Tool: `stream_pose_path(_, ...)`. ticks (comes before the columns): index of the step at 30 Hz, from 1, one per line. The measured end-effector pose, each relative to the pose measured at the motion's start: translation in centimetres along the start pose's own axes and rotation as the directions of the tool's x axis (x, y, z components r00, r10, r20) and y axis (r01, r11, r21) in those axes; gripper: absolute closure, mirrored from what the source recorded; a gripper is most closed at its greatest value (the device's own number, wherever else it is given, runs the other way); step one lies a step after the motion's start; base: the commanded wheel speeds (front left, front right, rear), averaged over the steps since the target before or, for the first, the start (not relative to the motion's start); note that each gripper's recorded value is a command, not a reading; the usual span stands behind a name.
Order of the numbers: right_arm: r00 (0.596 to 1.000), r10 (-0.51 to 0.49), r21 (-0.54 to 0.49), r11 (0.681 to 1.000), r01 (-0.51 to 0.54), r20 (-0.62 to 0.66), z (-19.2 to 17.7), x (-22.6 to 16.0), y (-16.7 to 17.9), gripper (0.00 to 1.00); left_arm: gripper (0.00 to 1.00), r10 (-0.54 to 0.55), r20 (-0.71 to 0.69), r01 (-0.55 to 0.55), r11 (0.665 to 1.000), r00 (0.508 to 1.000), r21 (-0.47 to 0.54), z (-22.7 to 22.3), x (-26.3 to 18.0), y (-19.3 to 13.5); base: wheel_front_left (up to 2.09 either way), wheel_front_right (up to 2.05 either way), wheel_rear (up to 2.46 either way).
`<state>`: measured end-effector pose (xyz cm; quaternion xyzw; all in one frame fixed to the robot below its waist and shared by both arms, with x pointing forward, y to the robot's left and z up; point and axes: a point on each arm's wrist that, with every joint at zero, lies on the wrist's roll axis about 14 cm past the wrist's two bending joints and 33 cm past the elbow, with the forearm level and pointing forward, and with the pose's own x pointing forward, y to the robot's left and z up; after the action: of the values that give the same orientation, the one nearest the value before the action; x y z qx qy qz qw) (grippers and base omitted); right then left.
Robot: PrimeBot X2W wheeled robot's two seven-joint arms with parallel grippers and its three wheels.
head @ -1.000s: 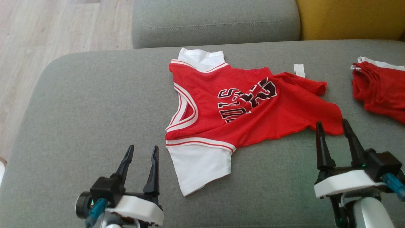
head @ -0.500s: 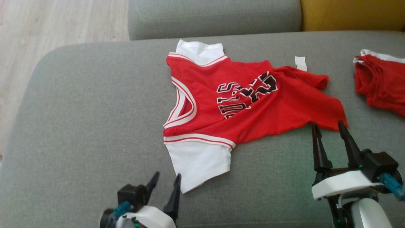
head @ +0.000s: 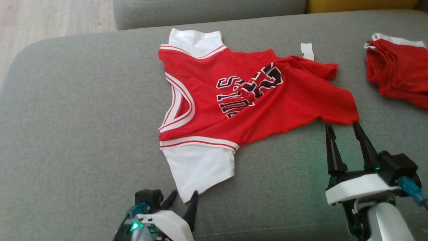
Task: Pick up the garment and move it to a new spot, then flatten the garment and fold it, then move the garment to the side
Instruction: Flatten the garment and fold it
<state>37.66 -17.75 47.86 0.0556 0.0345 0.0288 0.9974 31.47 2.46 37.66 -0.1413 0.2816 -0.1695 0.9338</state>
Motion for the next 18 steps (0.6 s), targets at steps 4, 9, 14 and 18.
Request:
stream_pose_path(4,1.0,-0.015,-0.001,1.0,0.015,-0.003,-0.2,0.0,-0.5,0.0,0.15,-0.004,-0.033,0.004,1.0,0.999,-0.004,-0.5,0.7,-0.1,0.0,0.0,0.0)
stream_pose_path(9,0.999,-0.034,0.0,0.999,0.034,-0.019,-0.7,-0.2,-1.1,0.0,0.67,-0.017,-0.046,0.017,1.0,0.999,0.002,-0.4,1.6,-0.4,0.0,0.0,0.0)
stream_pose_path(14,0.998,-0.062,0.001,0.998,0.062,-0.031,-1.1,-0.2,-2.1,0.0,1.0,-0.002,0.032,0.003,1.0,1.0,-0.015,0.9,1.5,0.0,0.0,0.0,0.0)
stream_pose_path(18,0.995,-0.078,0.005,0.997,0.078,-0.064,-2.0,-0.1,-2.6,0.0,1.0,0.064,0.189,-0.055,0.997,0.98,-0.054,4.7,1.0,1.9,0.0,0.0,0.0)
